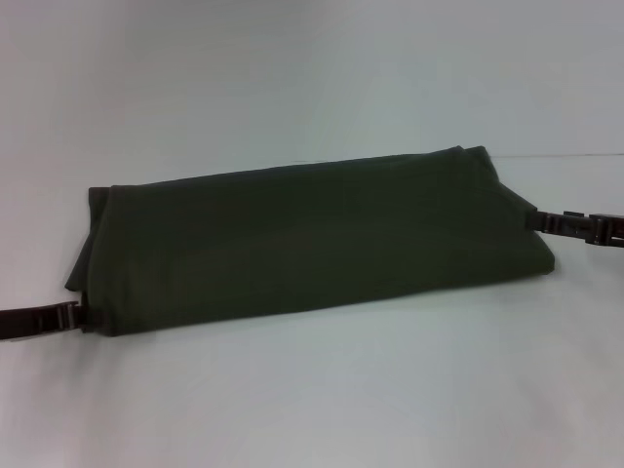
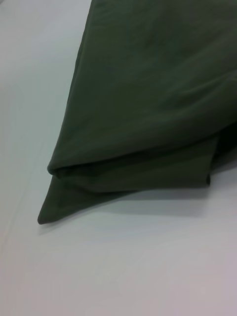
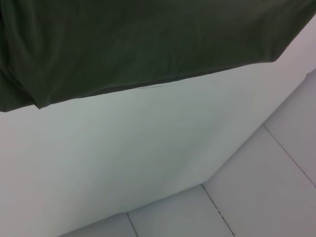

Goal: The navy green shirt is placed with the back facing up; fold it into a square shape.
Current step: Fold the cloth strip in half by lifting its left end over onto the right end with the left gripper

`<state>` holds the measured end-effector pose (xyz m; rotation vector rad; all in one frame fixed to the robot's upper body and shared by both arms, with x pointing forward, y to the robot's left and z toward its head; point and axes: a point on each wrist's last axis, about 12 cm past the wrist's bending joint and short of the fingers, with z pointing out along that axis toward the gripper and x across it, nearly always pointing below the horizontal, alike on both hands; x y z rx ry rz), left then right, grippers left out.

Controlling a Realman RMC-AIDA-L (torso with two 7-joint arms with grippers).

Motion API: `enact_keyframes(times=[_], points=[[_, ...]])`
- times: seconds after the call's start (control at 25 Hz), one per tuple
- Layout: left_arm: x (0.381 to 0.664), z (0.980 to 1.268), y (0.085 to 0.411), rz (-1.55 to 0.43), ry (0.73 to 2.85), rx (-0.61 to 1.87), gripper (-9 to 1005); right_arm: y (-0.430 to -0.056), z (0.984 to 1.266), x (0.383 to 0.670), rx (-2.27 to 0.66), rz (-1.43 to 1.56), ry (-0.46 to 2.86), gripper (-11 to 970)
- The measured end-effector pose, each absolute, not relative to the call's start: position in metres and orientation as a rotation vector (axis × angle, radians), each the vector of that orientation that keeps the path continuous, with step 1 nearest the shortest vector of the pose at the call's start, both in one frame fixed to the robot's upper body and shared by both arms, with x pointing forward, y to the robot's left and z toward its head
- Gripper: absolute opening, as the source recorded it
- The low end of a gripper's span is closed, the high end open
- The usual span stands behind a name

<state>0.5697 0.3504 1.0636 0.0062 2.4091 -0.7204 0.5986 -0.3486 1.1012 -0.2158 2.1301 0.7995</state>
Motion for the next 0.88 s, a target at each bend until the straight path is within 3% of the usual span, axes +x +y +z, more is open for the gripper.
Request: enact_keyframes(times=[0.4, 0.88], points=[[0.574, 1.069, 0.351, -0.720, 2.412, 0.019, 26, -0.346, 1.118, 0.619, -0.180, 0.779, 2.311, 924], [0.575, 1.071, 0.350, -0.730, 2.412, 0.033, 26, -0.322, 1.121, 0.646, -0.253, 0.551, 2.493, 920]])
